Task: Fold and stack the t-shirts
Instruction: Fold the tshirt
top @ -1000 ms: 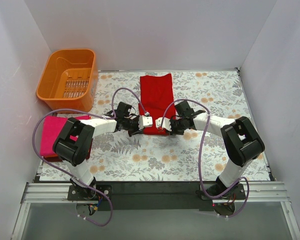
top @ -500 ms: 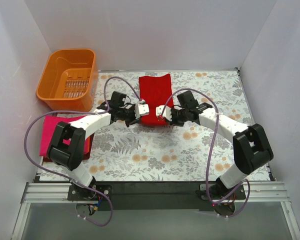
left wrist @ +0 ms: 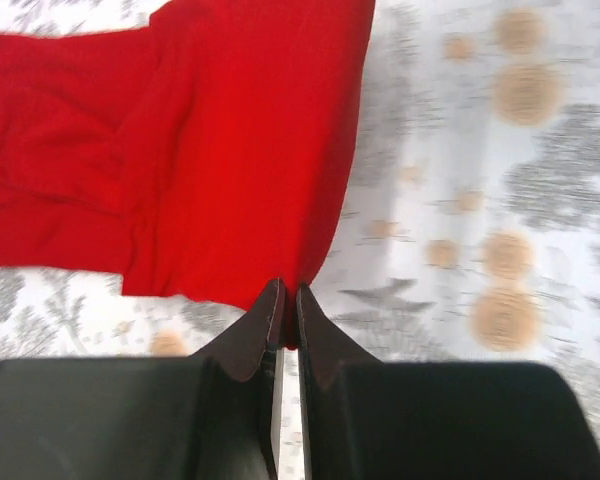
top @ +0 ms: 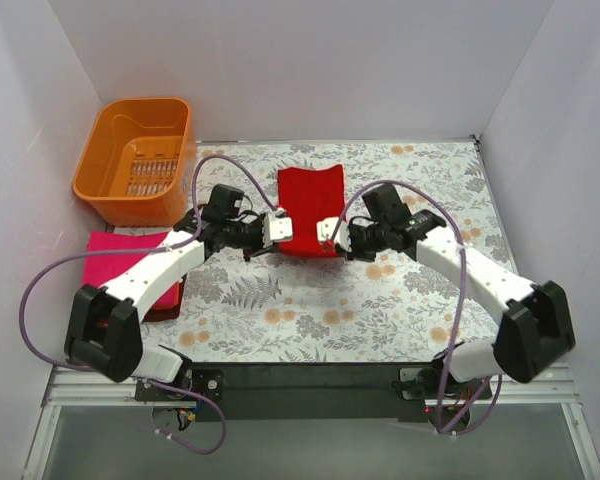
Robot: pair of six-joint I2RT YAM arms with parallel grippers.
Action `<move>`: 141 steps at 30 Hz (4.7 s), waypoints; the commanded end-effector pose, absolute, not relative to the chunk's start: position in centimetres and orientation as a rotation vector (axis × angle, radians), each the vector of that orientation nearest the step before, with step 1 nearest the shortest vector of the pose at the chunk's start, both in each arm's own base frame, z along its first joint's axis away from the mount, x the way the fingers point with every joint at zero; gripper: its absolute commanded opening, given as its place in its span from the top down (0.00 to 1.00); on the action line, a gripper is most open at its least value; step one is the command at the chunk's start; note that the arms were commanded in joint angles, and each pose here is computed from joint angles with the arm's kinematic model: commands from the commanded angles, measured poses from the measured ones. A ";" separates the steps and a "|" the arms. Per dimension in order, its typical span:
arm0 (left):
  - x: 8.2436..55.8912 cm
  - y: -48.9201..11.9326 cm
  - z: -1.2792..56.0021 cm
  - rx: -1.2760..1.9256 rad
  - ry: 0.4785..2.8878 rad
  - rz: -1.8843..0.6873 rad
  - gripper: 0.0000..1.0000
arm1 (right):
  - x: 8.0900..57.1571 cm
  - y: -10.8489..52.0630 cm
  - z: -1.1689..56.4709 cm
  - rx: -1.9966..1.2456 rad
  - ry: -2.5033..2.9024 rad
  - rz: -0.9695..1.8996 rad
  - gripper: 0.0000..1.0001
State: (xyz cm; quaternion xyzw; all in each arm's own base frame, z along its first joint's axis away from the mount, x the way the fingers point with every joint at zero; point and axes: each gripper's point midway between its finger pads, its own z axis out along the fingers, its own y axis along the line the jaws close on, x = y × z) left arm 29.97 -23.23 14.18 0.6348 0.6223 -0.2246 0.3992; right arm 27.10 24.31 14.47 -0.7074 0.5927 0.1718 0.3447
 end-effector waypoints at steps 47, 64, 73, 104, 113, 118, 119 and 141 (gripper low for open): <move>37.0 -22.7 15.7 1.655 1.653 -0.640 1.00 | 30.6 23.4 14.9 -1.975 1.542 0.736 0.99; 41.5 -23.1 11.8 1.624 1.669 -0.543 1.00 | 34.6 22.3 11.7 -1.970 1.633 0.711 0.99; 43.3 -23.1 9.8 1.588 1.702 -0.496 1.00 | 37.4 22.0 10.1 -1.957 1.692 0.675 0.99; 32.7 -27.5 20.0 0.578 2.190 -1.477 0.54 | 32.1 26.9 18.2 -1.088 2.094 1.356 0.41; 27.7 -27.8 9.7 0.261 2.493 -1.623 0.55 | 25.9 28.7 9.2 -0.895 2.360 1.610 0.42; 28.9 -25.3 2.9 -0.020 2.633 -1.614 0.56 | 25.6 26.0 2.1 -0.782 2.566 1.522 0.43; 28.7 -25.0 2.2 -0.040 2.648 -1.616 0.57 | 25.9 25.2 1.2 -0.737 2.600 1.505 0.43; 44.3 -26.1 9.3 0.044 2.314 -1.446 0.61 | 41.7 25.9 9.5 -0.852 2.235 1.346 0.61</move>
